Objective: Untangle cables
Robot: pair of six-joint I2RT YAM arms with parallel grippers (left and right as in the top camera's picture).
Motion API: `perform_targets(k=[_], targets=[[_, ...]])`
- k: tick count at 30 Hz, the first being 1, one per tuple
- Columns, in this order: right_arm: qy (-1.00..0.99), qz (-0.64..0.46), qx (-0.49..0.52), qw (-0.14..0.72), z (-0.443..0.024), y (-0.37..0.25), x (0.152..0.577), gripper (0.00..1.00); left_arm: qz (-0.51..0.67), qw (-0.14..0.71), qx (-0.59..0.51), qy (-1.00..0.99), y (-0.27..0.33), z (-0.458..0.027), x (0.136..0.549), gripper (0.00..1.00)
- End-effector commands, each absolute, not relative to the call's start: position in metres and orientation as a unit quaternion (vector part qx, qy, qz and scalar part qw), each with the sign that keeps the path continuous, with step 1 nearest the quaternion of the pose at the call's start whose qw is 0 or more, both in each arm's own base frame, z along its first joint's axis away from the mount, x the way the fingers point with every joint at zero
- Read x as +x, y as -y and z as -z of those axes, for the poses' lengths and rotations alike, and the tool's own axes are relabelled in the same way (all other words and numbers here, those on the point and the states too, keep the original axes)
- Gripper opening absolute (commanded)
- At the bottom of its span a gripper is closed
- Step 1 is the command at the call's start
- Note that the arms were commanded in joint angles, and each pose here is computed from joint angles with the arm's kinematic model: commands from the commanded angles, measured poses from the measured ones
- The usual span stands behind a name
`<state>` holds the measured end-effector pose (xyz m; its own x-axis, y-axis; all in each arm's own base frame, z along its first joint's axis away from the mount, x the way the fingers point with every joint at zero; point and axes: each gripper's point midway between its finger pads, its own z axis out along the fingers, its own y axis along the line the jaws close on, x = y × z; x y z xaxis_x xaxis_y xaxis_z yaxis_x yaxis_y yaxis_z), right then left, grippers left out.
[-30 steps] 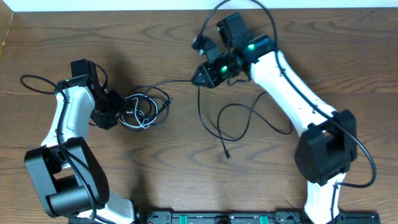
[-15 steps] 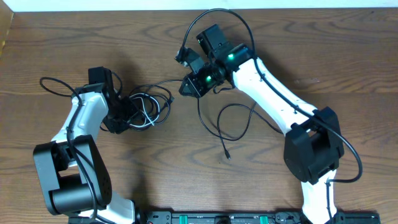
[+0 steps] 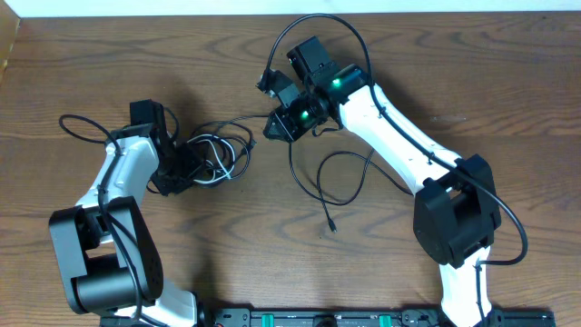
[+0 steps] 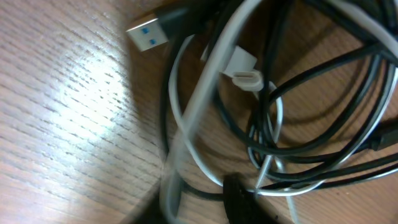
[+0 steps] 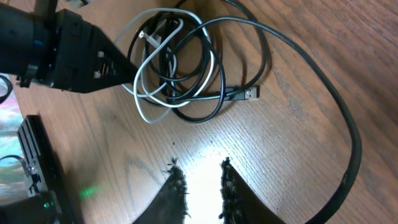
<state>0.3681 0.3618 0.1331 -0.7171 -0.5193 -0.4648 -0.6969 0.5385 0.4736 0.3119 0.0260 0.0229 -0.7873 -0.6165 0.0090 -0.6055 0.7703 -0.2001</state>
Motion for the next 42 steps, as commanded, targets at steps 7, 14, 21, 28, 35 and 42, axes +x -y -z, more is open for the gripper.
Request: perform_targets(k=[7,14,21,28,35,42], targets=[[-0.892,-0.284,-0.323,0.135,-0.124,-0.349,0.378,0.28,0.267,0.049,-0.278,-0.922,0.025,-0.062,0.344,0.07],[-0.906,-0.28,-0.289,0.129,-0.122,-0.323,0.393,0.32,0.424,0.048,-0.213,-0.879,0.085,-0.115,0.359,0.07],[-0.911,-0.326,-0.232,0.1,-0.127,-0.289,0.405,0.52,0.453,0.032,-0.18,-0.872,0.118,-0.132,0.358,0.07],[-0.907,-0.357,-0.205,0.09,-0.133,-0.271,0.411,0.53,0.536,0.045,-0.117,-0.835,0.164,-0.168,0.369,0.08],[-0.922,-0.32,-0.195,0.1,-0.125,-0.26,0.419,0.58,0.605,0.061,-0.056,-0.792,0.188,-0.205,0.376,0.07],[-0.926,-0.318,-0.183,0.093,-0.115,-0.263,0.422,0.6,0.662,0.061,-0.016,-0.747,0.195,-0.245,0.38,0.07]])
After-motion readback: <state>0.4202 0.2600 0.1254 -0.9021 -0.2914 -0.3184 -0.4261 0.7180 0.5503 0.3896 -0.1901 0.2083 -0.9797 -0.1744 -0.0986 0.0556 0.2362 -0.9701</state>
